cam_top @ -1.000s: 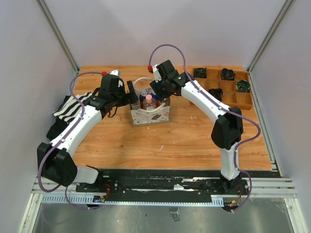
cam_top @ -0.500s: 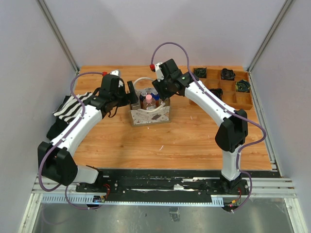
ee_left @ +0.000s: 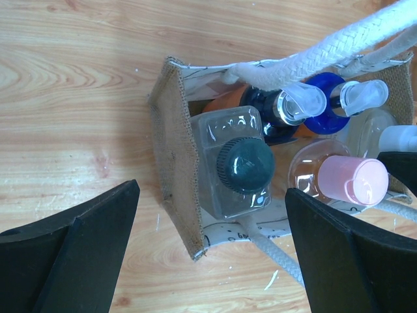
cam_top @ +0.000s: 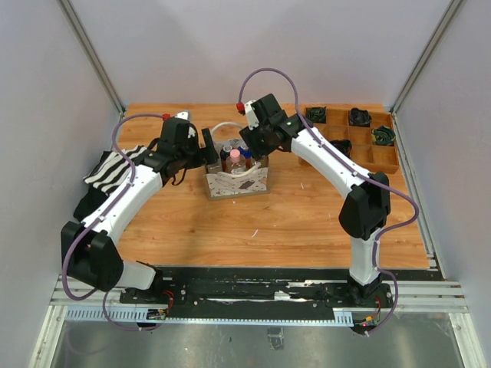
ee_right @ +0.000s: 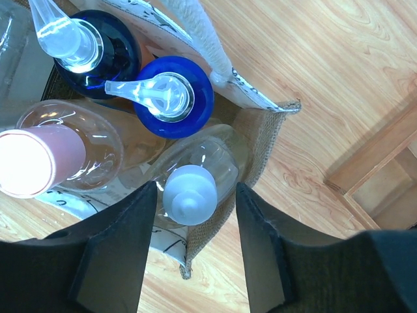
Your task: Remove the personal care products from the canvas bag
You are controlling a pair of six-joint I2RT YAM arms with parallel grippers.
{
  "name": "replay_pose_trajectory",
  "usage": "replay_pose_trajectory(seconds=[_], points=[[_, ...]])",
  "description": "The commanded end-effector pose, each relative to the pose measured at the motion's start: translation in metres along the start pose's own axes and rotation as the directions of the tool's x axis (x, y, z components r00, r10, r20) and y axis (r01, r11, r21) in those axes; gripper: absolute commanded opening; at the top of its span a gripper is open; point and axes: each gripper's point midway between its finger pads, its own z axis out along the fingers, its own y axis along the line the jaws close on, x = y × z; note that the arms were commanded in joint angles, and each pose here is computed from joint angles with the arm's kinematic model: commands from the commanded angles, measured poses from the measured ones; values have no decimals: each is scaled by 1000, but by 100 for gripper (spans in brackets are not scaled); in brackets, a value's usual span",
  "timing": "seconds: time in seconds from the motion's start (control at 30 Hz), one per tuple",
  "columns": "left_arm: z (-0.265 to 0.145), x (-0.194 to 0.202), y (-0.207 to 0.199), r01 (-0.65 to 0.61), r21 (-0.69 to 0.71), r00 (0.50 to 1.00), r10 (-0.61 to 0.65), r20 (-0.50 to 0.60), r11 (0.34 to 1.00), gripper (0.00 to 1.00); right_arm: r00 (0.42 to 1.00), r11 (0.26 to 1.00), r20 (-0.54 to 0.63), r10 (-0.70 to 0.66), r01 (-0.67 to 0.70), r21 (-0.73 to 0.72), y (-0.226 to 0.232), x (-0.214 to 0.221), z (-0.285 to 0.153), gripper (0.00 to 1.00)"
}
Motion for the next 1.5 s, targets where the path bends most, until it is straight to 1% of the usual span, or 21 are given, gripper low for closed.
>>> replay_pose_trajectory(seconds=[0.0,0.13,0.23,0.27,0.33,0.43,0.57,0.6,0.73,0.77,0.8,0.93,1.07,1.17,1.27,1.37,1.43,1.47], points=[[3,-7,-7,-7,4,1000,7,9,1000,100,1000,1000,-24,-5,5,-9,-3,5,6,52],[9,-7,-10,-16,2,1000,16,-3,1000,100,1000,1000,-27,-3,3,-13,-3,5,5,38],[9,-10,-13,-30,0,1000,30,2,1000,99,1000,1000,-25,2,-2,-6,-6,4,1,16],[8,-12,-14,-38,-4,999,38,8,999,99,1000,1000,-15,3,-3,-3,-6,1,-3,12],[6,-16,-17,-56,-14,998,57,17,998,98,1000,1000,16,3,-3,3,-8,-7,-15,10],[6,-22,-21,-99,-36,995,100,19,994,93,997,1000,77,5,-6,13,-10,-22,-40,9],[11,-23,-17,-147,-93,989,146,-8,985,80,989,999,147,5,-11,33,-14,-36,-75,9],[13,-21,-15,-152,-103,988,150,-20,983,76,988,999,156,5,-12,44,-16,-38,-82,10],[22,-6,-10,-172,-122,984,163,-77,978,53,980,995,196,17,-35,89,-27,-38,-117,10],[24,-2,-9,-175,-129,982,164,-89,976,49,979,994,203,19,-40,98,-29,-37,-123,10],[25,1,-7,-174,-136,982,163,-95,975,48,979,993,205,23,-46,108,-32,-35,-128,11],[30,10,-4,-180,-141,979,164,-118,974,50,974,989,225,31,-62,132,-36,-26,-153,11],[28,8,-9,-184,-128,979,170,-113,975,51,968,985,248,34,-76,158,-41,-18,-175,11],[27,7,-11,-196,-136,976,180,-122,971,54,966,981,257,39,-86,174,-44,-11,-186,11],[27,9,-13,-206,-144,974,188,-128,968,57,971,980,233,47,-89,176,-45,2,-182,11],[29,12,-13,-211,-147,972,191,-136,967,58,977,979,205,56,-94,182,-46,15,-175,11],[31,15,-12,-212,-149,971,192,-140,966,57,980,978,189,65,-100,184,-47,22,-170,11],[32,15,-13,-213,-147,971,193,-139,966,55,981,977,182,67,-101,186,-47,26,-168,11]])
